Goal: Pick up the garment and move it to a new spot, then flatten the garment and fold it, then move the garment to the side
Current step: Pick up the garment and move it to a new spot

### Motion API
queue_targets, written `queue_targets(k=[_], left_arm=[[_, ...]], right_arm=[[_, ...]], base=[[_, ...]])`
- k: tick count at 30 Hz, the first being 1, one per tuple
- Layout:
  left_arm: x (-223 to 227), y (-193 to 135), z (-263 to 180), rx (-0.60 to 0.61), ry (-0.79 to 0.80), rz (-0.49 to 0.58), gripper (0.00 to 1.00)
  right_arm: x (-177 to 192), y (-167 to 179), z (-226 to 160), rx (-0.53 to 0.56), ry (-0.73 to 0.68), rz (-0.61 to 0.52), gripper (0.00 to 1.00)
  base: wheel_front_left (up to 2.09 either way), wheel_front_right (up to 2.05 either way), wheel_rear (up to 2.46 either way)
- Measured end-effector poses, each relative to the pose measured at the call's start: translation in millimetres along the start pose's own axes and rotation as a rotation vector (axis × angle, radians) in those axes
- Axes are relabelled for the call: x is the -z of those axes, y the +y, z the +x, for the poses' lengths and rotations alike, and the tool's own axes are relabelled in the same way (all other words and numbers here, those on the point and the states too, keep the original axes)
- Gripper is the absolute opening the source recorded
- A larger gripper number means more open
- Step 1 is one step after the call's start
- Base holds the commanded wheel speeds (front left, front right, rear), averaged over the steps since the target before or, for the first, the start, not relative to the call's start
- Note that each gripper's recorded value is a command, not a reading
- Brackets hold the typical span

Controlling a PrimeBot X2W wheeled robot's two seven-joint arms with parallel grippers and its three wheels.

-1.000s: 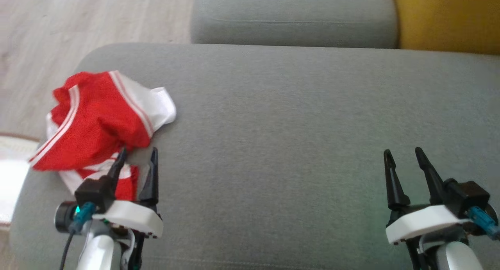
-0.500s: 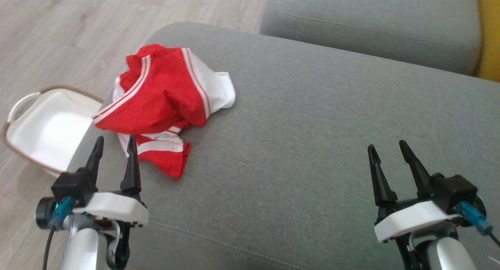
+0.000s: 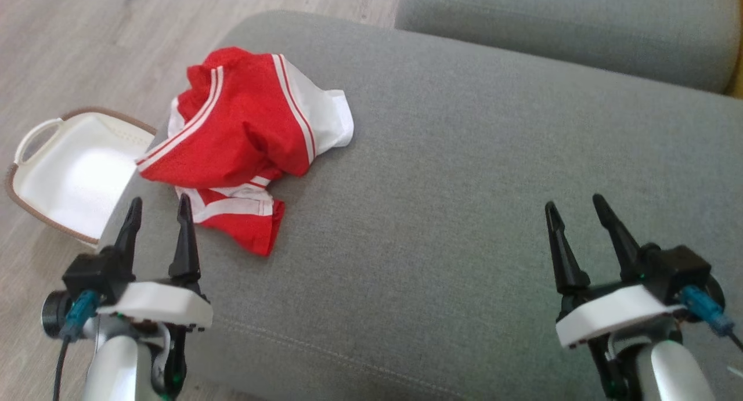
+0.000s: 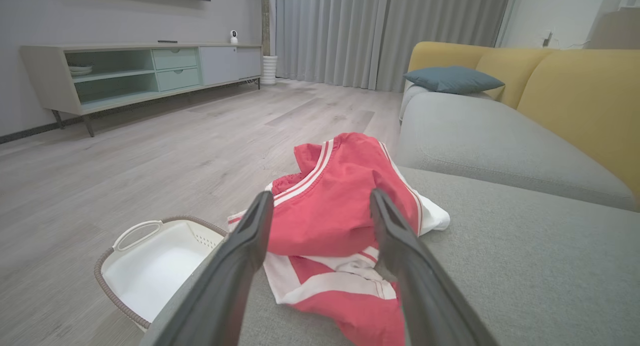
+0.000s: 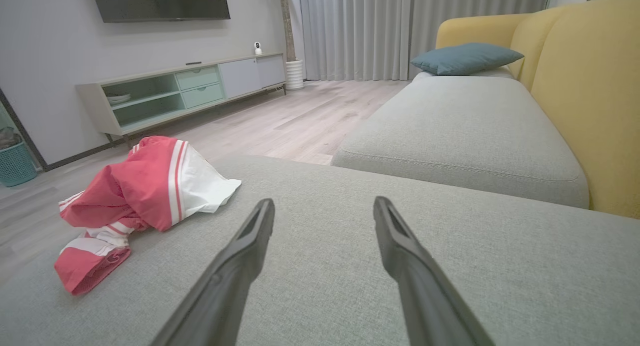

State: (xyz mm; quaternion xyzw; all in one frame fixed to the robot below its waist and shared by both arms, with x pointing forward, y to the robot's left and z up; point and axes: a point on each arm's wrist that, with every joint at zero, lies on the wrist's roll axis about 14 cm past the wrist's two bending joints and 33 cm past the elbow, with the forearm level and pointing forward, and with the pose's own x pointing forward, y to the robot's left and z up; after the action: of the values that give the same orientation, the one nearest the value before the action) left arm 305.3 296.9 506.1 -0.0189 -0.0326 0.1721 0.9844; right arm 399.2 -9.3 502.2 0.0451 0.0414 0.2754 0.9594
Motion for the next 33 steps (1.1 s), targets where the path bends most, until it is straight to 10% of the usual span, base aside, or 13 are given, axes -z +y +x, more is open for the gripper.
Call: queue_targets(k=[25,26,28,33], left_arm=[[141,-29,134,0.097,0.578,0.081,1.00],[145,-29,135,0.094,0.602,0.082,0.93],[148,-28,140,0.085,0.618,0.077,0.00],[131,-23,151,0.066,0.501,0.079,0.00]], right_arm=[[69,-73,34,0.121,0.158,0.079,1.00],[70,-74,34,0.125,0.162,0.080,1.00],[71,-78,36,0.131,0.158,0.081,1.00],[60,-78,38,0.131,0.131,0.071,1.00]], base=[[0.00,0.00,0.00],[0.00,0.00,0.00],[0.00,0.00,0.00],[0.00,0.00,0.00]])
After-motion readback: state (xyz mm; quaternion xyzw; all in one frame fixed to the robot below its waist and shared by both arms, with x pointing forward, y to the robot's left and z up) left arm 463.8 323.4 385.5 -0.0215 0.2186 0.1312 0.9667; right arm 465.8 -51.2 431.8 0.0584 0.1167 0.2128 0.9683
